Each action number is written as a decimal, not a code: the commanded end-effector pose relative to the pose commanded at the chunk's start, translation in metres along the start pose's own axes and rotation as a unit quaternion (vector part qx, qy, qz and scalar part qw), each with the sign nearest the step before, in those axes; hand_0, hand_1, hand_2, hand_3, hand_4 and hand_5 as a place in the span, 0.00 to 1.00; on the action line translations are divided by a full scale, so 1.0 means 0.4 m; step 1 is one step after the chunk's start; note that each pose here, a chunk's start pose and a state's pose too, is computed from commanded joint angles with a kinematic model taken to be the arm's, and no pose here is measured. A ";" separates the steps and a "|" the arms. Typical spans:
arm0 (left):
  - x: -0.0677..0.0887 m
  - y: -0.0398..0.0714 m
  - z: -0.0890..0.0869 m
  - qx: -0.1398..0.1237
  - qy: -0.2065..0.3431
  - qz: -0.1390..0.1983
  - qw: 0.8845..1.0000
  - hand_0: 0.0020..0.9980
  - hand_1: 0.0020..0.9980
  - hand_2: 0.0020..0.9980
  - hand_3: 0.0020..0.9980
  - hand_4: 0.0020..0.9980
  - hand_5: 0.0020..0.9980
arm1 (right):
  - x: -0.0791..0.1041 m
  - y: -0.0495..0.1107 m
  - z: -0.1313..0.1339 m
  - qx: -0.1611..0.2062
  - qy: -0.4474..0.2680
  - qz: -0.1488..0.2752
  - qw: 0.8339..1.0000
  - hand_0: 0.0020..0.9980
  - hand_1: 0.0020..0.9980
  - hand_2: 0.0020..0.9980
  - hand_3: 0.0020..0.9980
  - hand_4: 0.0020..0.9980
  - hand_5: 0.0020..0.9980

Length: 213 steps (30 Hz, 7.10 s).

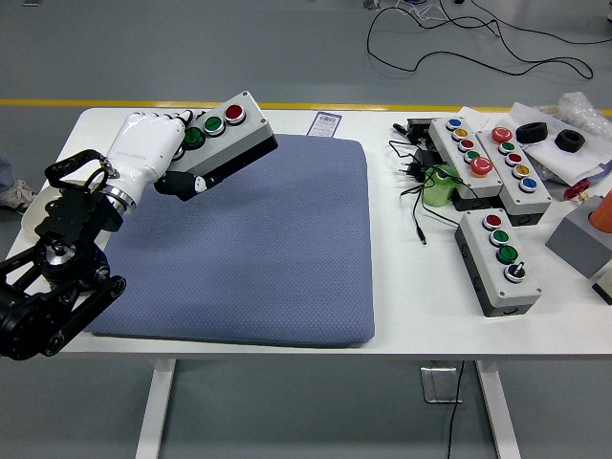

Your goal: Pick up the button,place it on the desk,press the button,press the button

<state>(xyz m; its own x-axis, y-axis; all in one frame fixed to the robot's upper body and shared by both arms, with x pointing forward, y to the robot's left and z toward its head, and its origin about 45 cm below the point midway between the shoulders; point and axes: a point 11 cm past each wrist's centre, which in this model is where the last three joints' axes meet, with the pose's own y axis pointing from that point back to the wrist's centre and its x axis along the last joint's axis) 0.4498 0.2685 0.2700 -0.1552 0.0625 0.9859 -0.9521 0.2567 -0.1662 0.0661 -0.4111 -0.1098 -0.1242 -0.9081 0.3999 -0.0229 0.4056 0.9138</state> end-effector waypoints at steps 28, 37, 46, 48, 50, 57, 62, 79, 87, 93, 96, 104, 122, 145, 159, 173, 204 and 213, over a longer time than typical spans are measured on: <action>-0.083 0.045 0.070 -0.218 -0.064 -0.090 0.970 0.00 0.00 0.00 0.32 0.70 0.00 | -0.006 0.001 -0.002 0.000 0.004 -0.002 1.000 0.67 0.68 0.70 0.60 0.44 0.28; -0.113 0.053 0.056 -0.238 -0.124 -0.097 0.959 0.00 0.00 0.00 0.32 0.70 0.00 | -0.006 0.001 -0.003 0.000 0.008 -0.002 1.000 0.67 0.68 0.70 0.60 0.43 0.28; -0.140 0.068 0.016 -0.224 -0.139 -0.114 0.958 0.00 0.00 0.00 0.33 0.70 0.00 | -0.007 0.001 -0.002 -0.001 0.007 -0.002 1.000 0.67 0.68 0.70 0.60 0.43 0.28; -0.147 0.070 0.005 -0.218 -0.140 -0.118 0.959 0.00 0.00 0.00 0.33 0.70 0.00 | -0.008 0.001 -0.001 -0.001 0.007 -0.002 1.000 0.67 0.68 0.70 0.60 0.43 0.28; -0.152 0.073 -0.002 -0.214 -0.141 -0.120 0.959 0.00 0.00 0.00 0.33 0.70 0.00 | -0.008 0.001 0.000 -0.001 0.007 -0.002 1.000 0.67 0.68 0.70 0.60 0.43 0.28; -0.162 0.081 -0.018 -0.205 -0.146 -0.136 0.958 0.00 0.00 0.02 0.35 0.71 0.00 | -0.009 0.001 0.006 -0.004 0.009 -0.002 1.000 0.67 0.68 0.70 0.60 0.43 0.28; -0.164 0.084 -0.026 -0.201 -0.150 -0.164 0.954 0.18 0.31 0.32 0.57 0.76 0.06 | -0.008 0.000 0.009 -0.005 0.009 -0.002 1.000 0.67 0.68 0.70 0.60 0.43 0.28; -0.168 0.090 -0.025 -0.173 -0.125 -0.222 0.951 0.92 0.94 1.00 1.00 0.91 0.24 | -0.006 0.001 0.004 -0.003 0.011 -0.001 1.000 0.67 0.68 0.69 0.60 0.43 0.28; -0.102 0.079 0.009 -0.155 -0.060 -0.204 0.965 1.00 1.00 1.00 1.00 0.95 0.29 | -0.003 0.000 0.002 -0.002 0.010 0.000 1.000 0.67 0.67 0.70 0.60 0.43 0.28; -0.031 0.063 0.012 -0.141 -0.018 -0.166 0.976 1.00 1.00 1.00 1.00 0.97 0.32 | -0.003 0.000 0.002 -0.001 0.008 0.001 1.000 0.67 0.67 0.70 0.59 0.43 0.28; 0.020 0.059 0.012 -0.128 0.027 -0.117 0.984 0.93 0.95 1.00 1.00 0.95 0.44 | -0.001 0.000 0.000 0.000 0.009 0.001 1.000 0.67 0.67 0.70 0.60 0.43 0.28; 0.132 0.059 0.037 -0.066 0.125 -0.025 0.990 0.08 0.08 0.15 0.89 0.92 0.75 | -0.002 0.000 0.002 -0.001 0.006 0.000 1.000 0.67 0.67 0.69 0.60 0.43 0.28; 0.022 0.119 0.057 0.016 0.134 -0.220 0.966 0.00 0.00 0.00 0.69 0.68 1.00 | -0.004 0.001 0.000 0.000 0.007 0.000 1.000 0.67 0.67 0.69 0.59 0.43 0.28; -0.087 0.160 0.087 0.011 0.110 -0.291 0.950 0.00 0.00 0.00 0.70 0.65 1.00 | -0.005 0.000 0.008 -0.003 0.007 0.000 1.000 0.67 0.67 0.69 0.59 0.43 0.28; -0.072 0.157 0.091 0.009 0.115 -0.273 0.955 0.00 0.00 0.00 0.70 0.65 1.00 | -0.005 0.000 0.009 -0.004 0.008 0.000 1.000 0.67 0.67 0.69 0.59 0.43 0.28; -0.029 0.129 0.145 -0.021 0.142 -0.235 0.961 0.00 0.00 0.00 0.70 0.65 1.00 | -0.004 0.000 0.003 -0.001 0.007 0.000 1.000 0.67 0.67 0.69 0.59 0.43 0.28; -0.044 0.128 0.112 0.005 0.162 -0.239 0.957 0.00 0.00 0.00 0.74 0.65 1.00 | -0.005 0.001 -0.003 0.002 0.008 0.000 1.000 0.67 0.67 0.69 0.59 0.43 0.27; 0.121 0.082 0.028 0.042 0.271 -0.060 0.960 0.00 0.00 0.02 0.79 0.66 1.00 | -0.005 0.001 0.001 0.000 0.007 -0.001 1.000 0.67 0.67 0.69 0.59 0.43 0.27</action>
<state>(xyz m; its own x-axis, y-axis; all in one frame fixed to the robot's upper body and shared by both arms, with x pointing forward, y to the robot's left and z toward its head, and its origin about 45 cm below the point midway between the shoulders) 0.4080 0.2693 0.3125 0.0952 0.5350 0.8395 -0.9761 0.2159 -0.0268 0.0659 -0.4091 -0.1104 -0.1106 -0.9101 0.3995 -0.0223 0.4041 0.9144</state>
